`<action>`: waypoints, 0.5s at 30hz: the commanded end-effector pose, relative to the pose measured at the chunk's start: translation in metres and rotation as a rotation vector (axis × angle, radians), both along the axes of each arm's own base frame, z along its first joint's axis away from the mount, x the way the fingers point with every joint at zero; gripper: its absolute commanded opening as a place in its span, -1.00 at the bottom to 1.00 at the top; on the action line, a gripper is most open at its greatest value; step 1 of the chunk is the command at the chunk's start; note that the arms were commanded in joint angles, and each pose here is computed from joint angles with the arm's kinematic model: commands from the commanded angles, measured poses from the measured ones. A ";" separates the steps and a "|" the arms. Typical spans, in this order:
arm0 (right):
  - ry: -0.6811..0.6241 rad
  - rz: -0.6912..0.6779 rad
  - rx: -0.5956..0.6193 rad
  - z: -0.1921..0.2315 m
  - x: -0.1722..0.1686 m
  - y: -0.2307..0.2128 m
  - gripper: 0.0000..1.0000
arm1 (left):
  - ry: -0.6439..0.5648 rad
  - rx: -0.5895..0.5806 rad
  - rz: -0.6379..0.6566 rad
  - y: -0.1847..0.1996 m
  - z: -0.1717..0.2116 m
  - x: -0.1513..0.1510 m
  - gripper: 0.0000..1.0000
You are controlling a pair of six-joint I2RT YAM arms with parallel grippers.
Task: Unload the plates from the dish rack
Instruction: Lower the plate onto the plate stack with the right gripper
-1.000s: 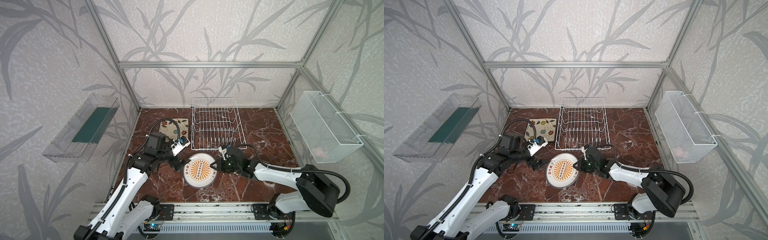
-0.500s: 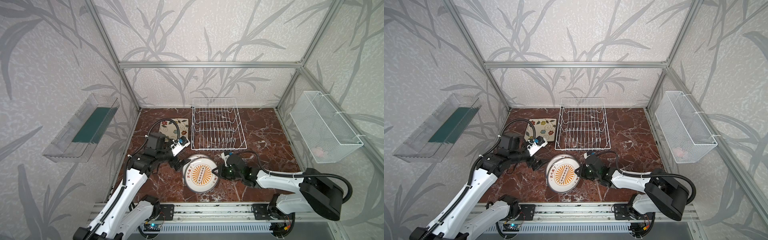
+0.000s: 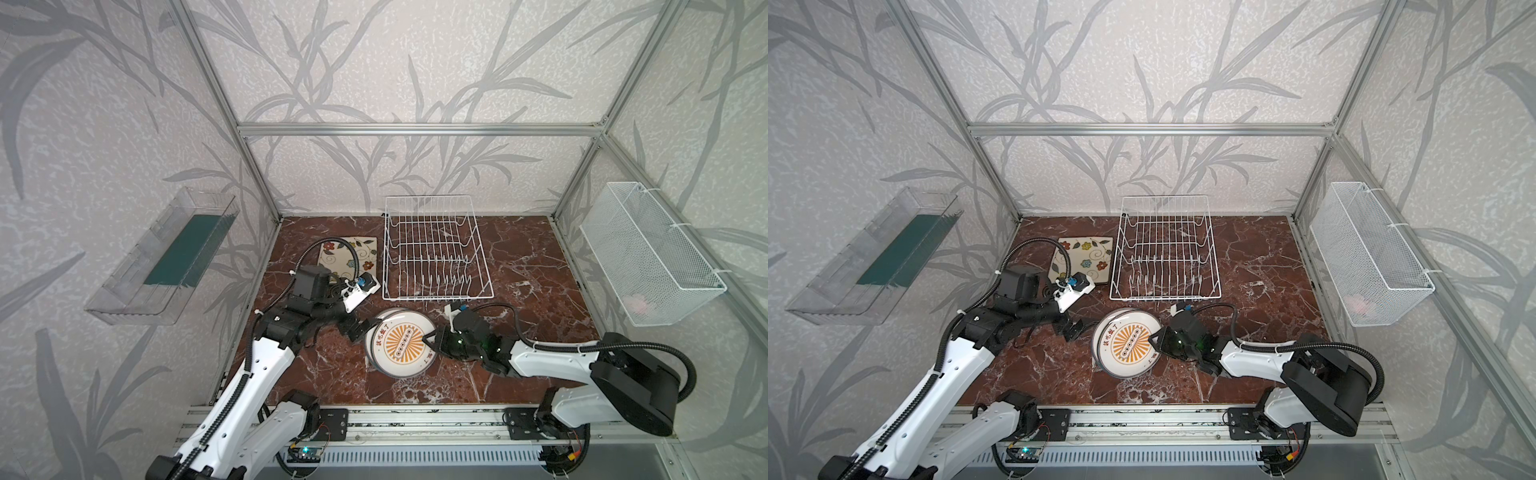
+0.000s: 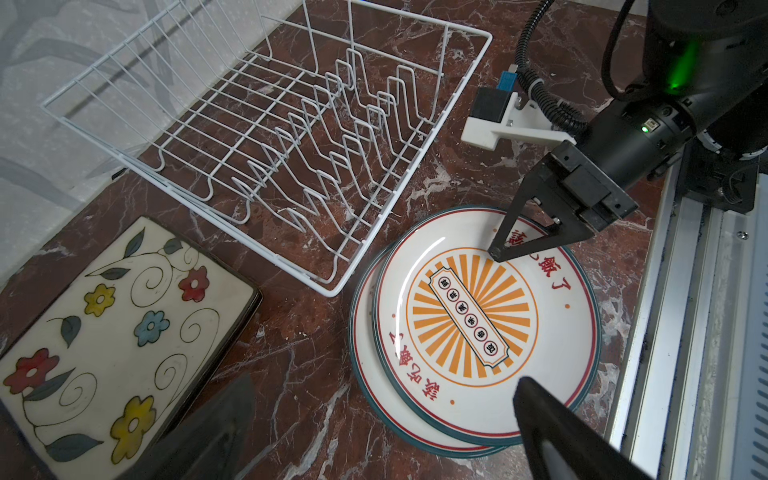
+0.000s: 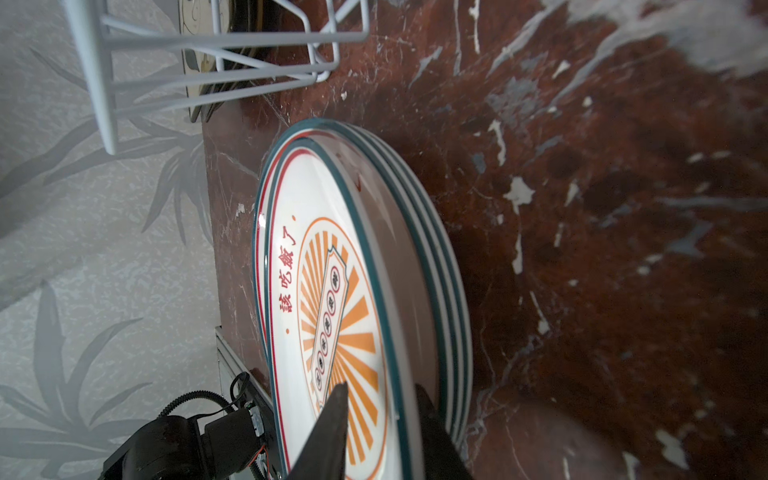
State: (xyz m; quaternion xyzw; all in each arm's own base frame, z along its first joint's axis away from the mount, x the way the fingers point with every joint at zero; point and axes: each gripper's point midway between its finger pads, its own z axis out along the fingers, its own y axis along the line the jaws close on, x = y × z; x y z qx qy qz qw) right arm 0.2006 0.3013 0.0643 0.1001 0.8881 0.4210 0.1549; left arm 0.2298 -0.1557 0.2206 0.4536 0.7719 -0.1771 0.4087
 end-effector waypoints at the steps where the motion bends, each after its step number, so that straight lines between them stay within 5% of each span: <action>1: -0.032 0.003 0.030 0.015 0.005 0.008 -0.36 | -0.014 0.002 -0.020 0.000 -0.002 -0.003 0.99; 15: -0.046 0.001 -0.098 0.028 0.002 -0.011 -0.06 | -0.006 -0.050 -0.045 -0.011 -0.001 0.006 0.99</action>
